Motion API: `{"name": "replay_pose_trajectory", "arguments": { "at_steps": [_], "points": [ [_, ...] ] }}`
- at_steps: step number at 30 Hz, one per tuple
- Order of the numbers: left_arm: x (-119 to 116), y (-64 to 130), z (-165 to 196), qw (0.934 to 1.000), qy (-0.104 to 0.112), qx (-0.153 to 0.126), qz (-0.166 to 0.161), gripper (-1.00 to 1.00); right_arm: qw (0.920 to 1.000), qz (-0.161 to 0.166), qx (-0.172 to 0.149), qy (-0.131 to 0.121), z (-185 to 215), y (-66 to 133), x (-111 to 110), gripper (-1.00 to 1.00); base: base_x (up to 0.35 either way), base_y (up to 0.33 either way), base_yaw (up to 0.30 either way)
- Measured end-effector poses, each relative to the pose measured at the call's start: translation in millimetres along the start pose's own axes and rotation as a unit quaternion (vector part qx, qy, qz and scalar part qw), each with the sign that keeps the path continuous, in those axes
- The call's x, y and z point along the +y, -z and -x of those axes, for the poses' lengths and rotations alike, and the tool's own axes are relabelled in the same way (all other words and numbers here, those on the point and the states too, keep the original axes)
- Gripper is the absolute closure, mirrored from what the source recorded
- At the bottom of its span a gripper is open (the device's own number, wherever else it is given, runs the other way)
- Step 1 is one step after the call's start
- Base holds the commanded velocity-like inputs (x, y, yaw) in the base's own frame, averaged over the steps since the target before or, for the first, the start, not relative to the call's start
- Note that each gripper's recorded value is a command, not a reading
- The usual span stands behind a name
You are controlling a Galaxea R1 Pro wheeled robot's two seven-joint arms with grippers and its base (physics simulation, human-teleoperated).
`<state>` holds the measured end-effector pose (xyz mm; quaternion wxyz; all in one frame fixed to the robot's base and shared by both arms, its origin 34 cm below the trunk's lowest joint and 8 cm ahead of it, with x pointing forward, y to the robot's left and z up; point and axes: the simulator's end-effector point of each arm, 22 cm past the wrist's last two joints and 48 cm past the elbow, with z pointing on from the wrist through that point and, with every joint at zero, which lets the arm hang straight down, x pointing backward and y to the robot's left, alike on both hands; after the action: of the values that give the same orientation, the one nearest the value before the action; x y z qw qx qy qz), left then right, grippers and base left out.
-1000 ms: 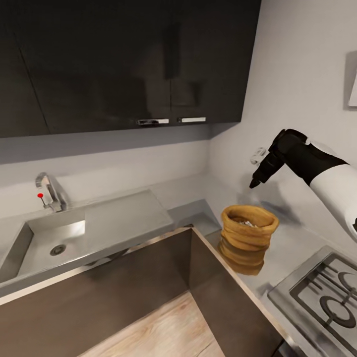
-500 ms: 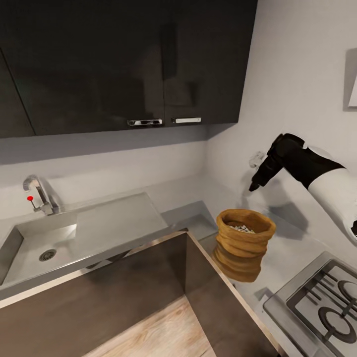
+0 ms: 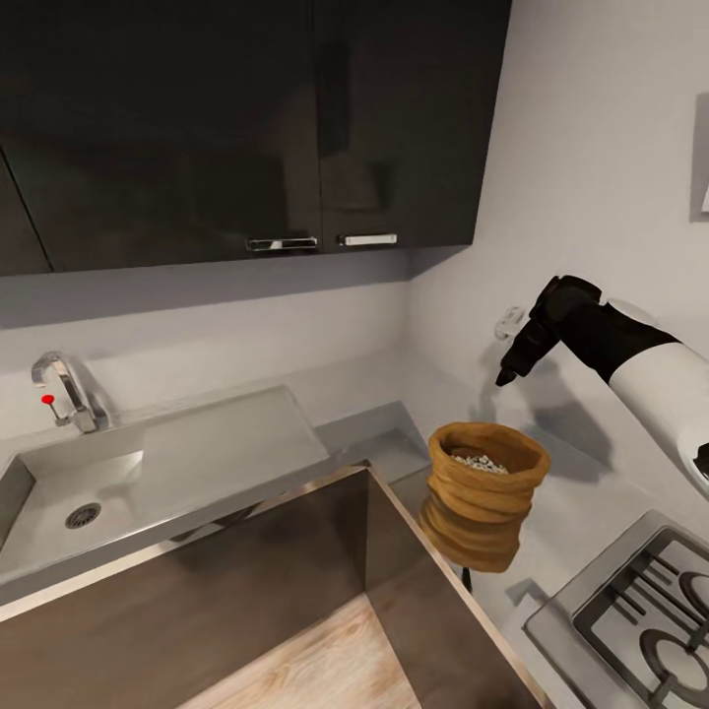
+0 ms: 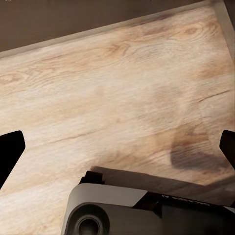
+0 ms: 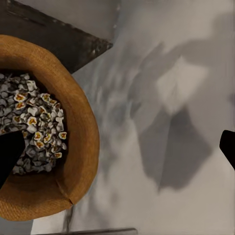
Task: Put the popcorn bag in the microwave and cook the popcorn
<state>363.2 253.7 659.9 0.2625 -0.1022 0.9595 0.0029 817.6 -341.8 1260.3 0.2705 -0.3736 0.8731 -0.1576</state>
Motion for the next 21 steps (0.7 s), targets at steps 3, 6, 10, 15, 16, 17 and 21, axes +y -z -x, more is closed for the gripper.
{"name": "replay_pose_trajectory", "arguments": {
  "at_steps": [3, 6, 10, 15, 16, 17, 21],
  "points": [
    [0.1, 0.2, -0.2, 1.0, 0.0, 0.0, 0.0, -1.0, 1.0, -0.005, 0.001, -0.001, -0.9, -0.2, -2.2, -1.0, 0.104, -0.001, 0.0],
    [0.5, 0.1, -0.2, 1.0, 0.001, 0.0, 0.0, -1.0, 1.0, -0.007, 0.001, -0.002, -1.3, -0.8, -3.4, -1.0, 0.133, 0.0, 0.0],
    [0.5, 0.1, -0.4, 1.0, 0.0, 0.0, 0.0, -1.0, 1.0, -0.007, 0.0, -0.003, -1.2, -1.1, -3.4, -1.0, 0.016, 0.0, 0.0],
    [0.4, 0.0, -0.5, 1.0, 0.0, 0.001, 0.0, -1.0, 1.0, -0.006, 0.0, -0.003, -1.5, -1.8, -3.4, -1.0, 0.001, 0.0, 0.0],
    [0.6, -0.2, -0.8, 1.0, 0.0, 0.001, 0.001, -1.0, 1.0, -0.005, 0.001, -0.003, -1.6, -2.6, -3.2, -1.0, 0.0, 0.0, 0.0],
    [0.6, -0.2, -1.5, 1.0, 0.0, 0.002, 0.001, -1.0, 1.0, -0.005, 0.001, -0.003, -1.7, -3.6, -3.0, -1.0, 0.0, 0.0, 0.0],
    [1.3, -0.4, -4.3, 1.0, 0.0, 0.005, 0.001, -1.0, 1.0, -0.003, 0.003, -0.003, -2.4, -8.0, -2.1, -1.0, 0.0, 0.0, 0.0]
  ]
}}
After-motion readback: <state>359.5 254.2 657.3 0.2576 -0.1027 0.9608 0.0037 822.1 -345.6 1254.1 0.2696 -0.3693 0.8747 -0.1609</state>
